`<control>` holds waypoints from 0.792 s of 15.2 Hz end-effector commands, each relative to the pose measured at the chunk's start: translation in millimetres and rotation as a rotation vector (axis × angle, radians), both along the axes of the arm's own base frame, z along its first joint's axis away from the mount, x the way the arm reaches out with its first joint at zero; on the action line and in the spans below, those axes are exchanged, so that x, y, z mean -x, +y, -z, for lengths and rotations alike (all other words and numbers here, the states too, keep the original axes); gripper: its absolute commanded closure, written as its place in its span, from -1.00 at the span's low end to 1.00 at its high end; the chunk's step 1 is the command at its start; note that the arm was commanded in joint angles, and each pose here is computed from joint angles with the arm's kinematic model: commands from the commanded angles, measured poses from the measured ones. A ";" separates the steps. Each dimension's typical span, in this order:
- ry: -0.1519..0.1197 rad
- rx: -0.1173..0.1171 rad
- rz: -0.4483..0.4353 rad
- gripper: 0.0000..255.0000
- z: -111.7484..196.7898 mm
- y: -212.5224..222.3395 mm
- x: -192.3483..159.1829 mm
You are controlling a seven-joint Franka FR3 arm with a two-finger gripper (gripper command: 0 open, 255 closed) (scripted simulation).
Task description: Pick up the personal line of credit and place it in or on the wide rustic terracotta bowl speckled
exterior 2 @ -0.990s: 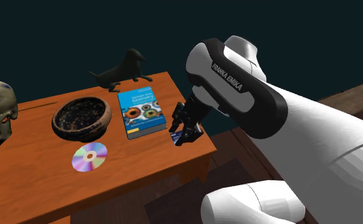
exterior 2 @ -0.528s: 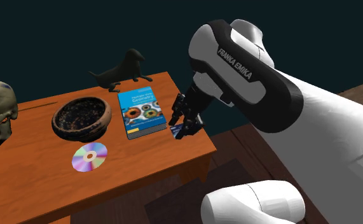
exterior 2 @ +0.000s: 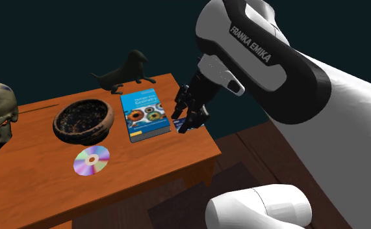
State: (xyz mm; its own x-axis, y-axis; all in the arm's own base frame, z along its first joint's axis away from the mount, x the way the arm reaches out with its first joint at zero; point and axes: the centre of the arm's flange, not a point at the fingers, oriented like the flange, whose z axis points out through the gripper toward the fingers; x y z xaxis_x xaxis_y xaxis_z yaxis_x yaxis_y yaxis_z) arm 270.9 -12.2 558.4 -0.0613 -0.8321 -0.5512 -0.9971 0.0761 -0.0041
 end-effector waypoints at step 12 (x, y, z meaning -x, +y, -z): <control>0.000 0.000 0.000 1.00 -55.9 21.2 -14.8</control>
